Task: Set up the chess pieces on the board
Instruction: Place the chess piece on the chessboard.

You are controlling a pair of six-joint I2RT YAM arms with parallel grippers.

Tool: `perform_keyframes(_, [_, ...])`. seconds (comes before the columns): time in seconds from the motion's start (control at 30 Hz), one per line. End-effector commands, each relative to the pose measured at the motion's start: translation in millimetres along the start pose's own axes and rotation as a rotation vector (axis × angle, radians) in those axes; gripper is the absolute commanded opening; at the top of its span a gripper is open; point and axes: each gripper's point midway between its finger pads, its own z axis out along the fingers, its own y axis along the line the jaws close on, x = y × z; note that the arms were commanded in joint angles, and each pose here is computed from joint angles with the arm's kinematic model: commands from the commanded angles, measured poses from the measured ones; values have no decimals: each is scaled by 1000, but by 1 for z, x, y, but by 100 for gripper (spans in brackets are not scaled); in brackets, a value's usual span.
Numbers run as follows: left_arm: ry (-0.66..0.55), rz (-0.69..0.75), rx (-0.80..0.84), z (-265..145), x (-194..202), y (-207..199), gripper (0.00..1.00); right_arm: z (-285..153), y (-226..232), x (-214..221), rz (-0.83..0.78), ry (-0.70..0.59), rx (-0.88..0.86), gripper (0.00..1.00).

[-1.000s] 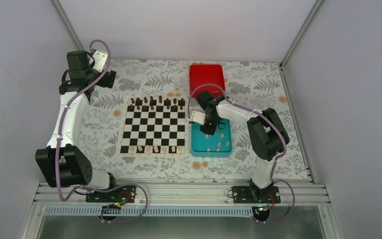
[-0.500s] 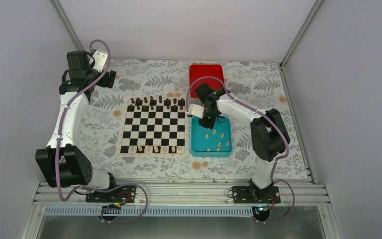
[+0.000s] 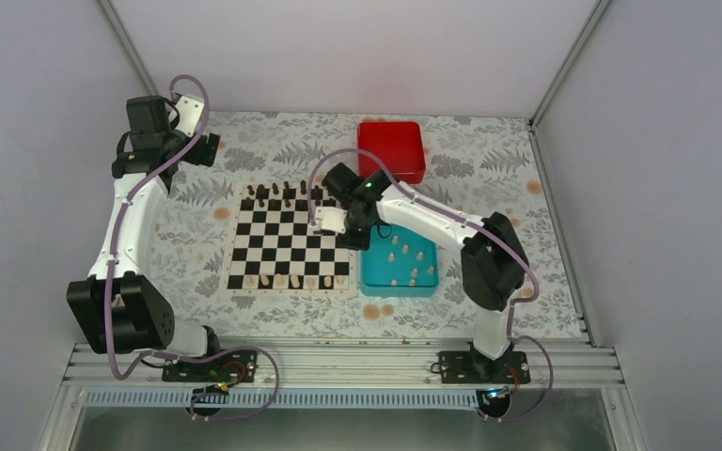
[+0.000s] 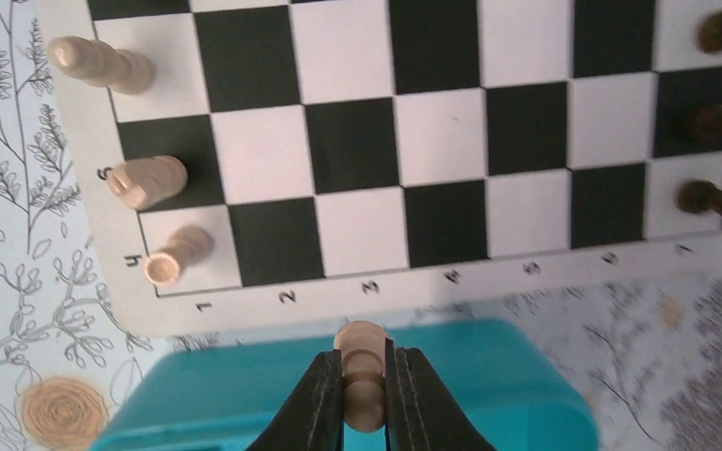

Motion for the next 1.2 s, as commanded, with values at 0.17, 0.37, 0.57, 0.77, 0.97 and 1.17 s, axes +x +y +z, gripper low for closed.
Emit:
perform_keyframes(0.17, [-37, -2, -2, -9, -7, 2, 100, 46, 20, -10, -31, 10, -61, 8])
perform_keyframes(0.37, [-35, -1, -1, -9, -6, 2, 100, 57, 31, -11, -36, -3, -104, 7])
perform_keyframes(0.57, [-34, -1, -1, -9, -6, 1, 100, 67, 47, -12, -53, 0, -151, 7])
perform_keyframes(0.77, [-33, -1, 1, -8, -6, 1, 100, 73, 54, -8, -59, 21, -172, 7])
perform_keyframes(0.97, [-32, -1, 2, -8, -5, 1, 100, 79, 55, -3, -57, 40, -172, 7])
perform_keyframes(1.17, [-33, -1, 0, -9, -5, 1, 100, 80, 55, -2, -56, 42, -177, 7])
